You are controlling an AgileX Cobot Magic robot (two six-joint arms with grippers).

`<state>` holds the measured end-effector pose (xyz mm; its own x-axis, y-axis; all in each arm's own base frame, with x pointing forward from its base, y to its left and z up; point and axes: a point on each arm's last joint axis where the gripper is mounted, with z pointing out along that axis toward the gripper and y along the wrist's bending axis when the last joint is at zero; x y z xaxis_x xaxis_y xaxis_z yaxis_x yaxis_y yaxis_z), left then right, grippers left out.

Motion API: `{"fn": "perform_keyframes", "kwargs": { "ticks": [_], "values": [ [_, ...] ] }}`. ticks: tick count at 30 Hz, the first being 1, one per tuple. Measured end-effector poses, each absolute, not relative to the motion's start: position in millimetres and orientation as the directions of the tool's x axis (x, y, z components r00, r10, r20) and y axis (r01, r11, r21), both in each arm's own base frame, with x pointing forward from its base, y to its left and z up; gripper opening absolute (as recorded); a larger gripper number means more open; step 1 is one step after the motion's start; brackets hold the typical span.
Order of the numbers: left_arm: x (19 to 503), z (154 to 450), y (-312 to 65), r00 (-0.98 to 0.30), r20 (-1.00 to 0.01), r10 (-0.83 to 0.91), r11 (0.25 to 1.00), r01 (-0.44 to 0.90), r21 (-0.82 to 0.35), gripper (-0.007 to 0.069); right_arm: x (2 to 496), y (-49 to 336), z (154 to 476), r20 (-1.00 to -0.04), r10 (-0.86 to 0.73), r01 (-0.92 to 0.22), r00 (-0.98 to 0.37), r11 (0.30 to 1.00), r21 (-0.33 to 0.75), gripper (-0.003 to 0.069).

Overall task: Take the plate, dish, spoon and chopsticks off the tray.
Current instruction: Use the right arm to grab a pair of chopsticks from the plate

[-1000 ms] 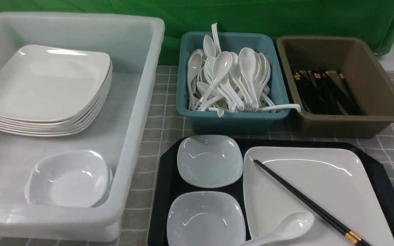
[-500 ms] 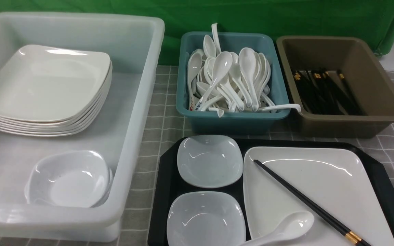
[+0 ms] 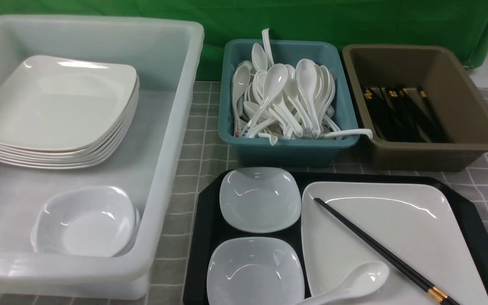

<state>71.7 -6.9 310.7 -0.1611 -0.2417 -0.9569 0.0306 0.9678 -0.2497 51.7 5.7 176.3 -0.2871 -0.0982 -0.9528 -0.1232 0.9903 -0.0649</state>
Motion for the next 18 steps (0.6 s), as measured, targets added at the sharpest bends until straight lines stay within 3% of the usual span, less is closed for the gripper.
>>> {"fn": "perform_keyframes", "kwargs": {
  "ticks": [4, 6, 9, 13, 18],
  "values": [
    [93.6, 323.8, -16.1, -0.288, -0.951, -0.111, 0.98, 0.126, -0.153, 0.001, 51.7, 5.7, 176.3, -0.953, -0.098, -0.123, -0.287, 0.99, -0.065, 0.024],
    [114.3, 330.9, -32.7, -0.367, -0.93, -0.004, 0.957, 0.268, -0.11, 0.001, 51.7, 5.7, 176.3, -0.953, -0.098, -0.123, -0.287, 0.99, -0.065, 0.024],
    [130.9, 329.4, -56.1, -0.399, -0.905, 0.151, 0.909, 0.415, -0.032, 0.001, 51.7, 5.7, 176.3, -0.953, -0.098, -0.123, -0.287, 0.99, -0.065, 0.024],
    [139.9, 320.7, -101.7, -0.363, -0.851, 0.378, 0.768, 0.637, 0.069, 0.001, 52.7, 5.9, 179.5, -0.964, -0.081, -0.118, -0.253, 0.992, -0.052, 0.024],
    [131.8, 322.6, -122.7, -0.278, -0.867, 0.414, 0.682, 0.725, 0.093, 0.001, 55.5, 7.2, 197.7, -0.95, 0.298, -0.091, -0.093, 0.948, 0.306, 0.024]
  ]
}}
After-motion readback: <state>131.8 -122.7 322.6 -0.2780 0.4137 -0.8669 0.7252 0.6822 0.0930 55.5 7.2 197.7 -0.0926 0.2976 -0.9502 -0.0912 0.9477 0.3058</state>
